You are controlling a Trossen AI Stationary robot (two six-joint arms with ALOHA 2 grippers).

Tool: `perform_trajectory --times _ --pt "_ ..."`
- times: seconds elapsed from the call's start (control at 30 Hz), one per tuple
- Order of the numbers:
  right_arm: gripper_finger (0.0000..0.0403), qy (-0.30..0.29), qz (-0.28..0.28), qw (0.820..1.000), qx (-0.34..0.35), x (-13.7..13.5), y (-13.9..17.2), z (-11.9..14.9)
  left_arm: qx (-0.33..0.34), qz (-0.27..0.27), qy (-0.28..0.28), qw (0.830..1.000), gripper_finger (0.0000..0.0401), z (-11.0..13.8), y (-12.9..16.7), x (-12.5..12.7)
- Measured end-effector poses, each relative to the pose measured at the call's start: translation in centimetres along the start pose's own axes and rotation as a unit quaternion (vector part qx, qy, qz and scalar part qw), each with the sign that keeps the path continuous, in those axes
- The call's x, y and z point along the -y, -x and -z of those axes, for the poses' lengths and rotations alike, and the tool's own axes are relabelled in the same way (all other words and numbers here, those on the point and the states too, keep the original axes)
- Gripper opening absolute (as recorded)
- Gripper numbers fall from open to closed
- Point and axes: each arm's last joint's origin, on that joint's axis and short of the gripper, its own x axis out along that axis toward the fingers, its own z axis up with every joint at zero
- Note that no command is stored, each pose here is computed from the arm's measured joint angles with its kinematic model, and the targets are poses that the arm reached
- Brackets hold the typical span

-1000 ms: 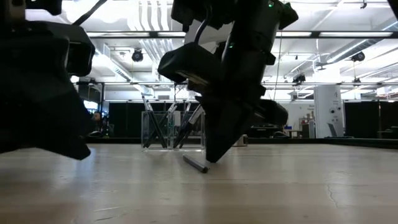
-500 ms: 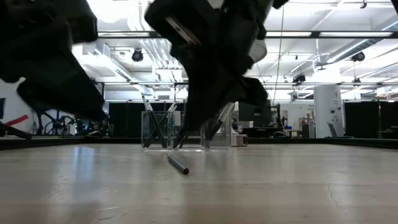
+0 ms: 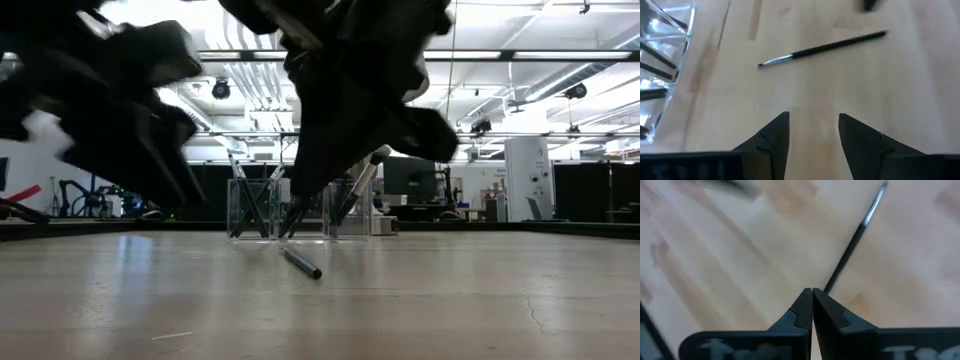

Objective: Put items in baskets/containers
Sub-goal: Put the eyeshadow brush into the transparent organizer

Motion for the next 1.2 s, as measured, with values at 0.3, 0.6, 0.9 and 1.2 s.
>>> perform_trajectory --times 0.3,0.6,0.9,1.2 --pt "0.0009 -0.124 -0.04 0.99 0.055 -1.7 -1.5 3.0 -0.007 0.005 -0.067 0.998 0.0163 -2.2 -2.2 -6.1" --pt "0.0009 -0.193 -0.036 0.979 0.053 -2.1 -0.7 5.0 0.015 0.118 -0.217 0.969 0.0163 -2.6 -3.2 -6.6" --pt "0.0009 -0.216 -0.056 0.973 0.05 -2.7 -0.5 5.2 0.034 0.107 -0.273 0.956 0.0163 -3.7 -5.9 -6.8" --pt "0.0009 -0.235 -0.061 0.969 0.044 -2.9 -0.4 5.6 0.002 0.133 -0.278 0.951 0.0163 -4.4 -9.0 -6.7"
